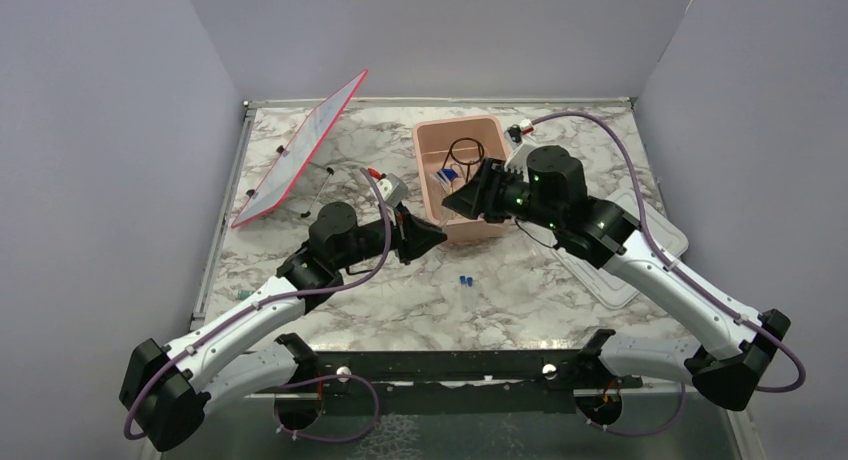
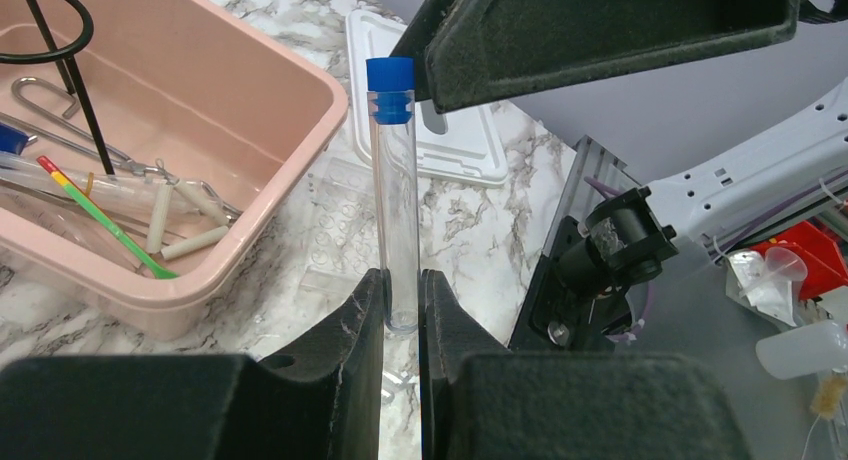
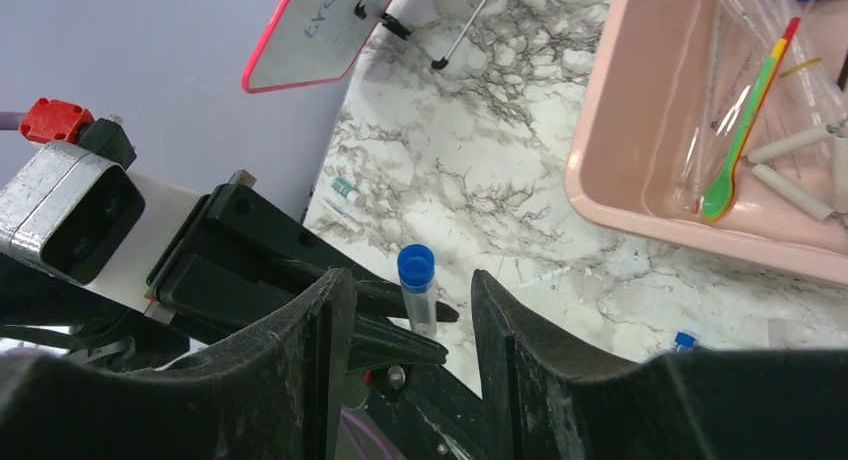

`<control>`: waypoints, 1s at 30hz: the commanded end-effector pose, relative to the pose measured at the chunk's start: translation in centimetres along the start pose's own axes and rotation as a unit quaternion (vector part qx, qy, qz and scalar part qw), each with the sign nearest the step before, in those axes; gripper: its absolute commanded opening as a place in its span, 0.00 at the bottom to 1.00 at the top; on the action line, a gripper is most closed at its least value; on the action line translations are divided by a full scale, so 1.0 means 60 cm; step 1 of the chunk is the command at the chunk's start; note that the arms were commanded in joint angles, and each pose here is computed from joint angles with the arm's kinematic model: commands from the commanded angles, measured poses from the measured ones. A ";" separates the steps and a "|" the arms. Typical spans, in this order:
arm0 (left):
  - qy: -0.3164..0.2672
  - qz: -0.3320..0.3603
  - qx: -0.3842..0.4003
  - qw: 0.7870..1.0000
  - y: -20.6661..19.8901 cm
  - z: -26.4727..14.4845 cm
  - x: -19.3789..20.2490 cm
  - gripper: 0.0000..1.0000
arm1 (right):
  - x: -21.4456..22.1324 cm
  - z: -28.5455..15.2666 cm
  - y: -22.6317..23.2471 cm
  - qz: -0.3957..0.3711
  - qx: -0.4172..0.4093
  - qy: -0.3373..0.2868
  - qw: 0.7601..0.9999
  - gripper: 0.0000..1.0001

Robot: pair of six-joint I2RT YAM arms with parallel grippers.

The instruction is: Organize the chemistry lab equipment

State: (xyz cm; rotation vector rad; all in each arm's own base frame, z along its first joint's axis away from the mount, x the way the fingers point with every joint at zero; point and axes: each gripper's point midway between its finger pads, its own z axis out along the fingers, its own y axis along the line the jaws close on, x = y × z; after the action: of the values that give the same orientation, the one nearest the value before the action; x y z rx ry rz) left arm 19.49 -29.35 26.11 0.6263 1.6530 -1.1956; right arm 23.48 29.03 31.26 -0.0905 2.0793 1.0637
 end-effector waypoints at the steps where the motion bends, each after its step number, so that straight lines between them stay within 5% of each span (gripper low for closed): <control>1: -0.013 0.019 0.001 1.000 -0.005 0.001 -0.023 0.00 | 0.019 0.007 0.010 -0.012 -0.014 0.041 0.999 0.49; 18: -0.001 0.025 0.011 1.000 -0.008 0.002 -0.016 0.00 | 0.012 0.016 -0.001 -0.011 -0.017 0.025 0.999 0.23; 30: 0.002 0.030 0.009 1.000 -0.007 0.001 -0.016 0.00 | 0.015 0.024 -0.001 -0.013 -0.030 0.044 0.998 0.32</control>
State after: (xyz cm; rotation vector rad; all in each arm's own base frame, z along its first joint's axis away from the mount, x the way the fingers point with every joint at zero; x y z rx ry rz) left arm 19.60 -29.23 25.32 0.6549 1.6737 -1.1650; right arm 23.78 29.68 29.61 -0.1455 2.1374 1.0870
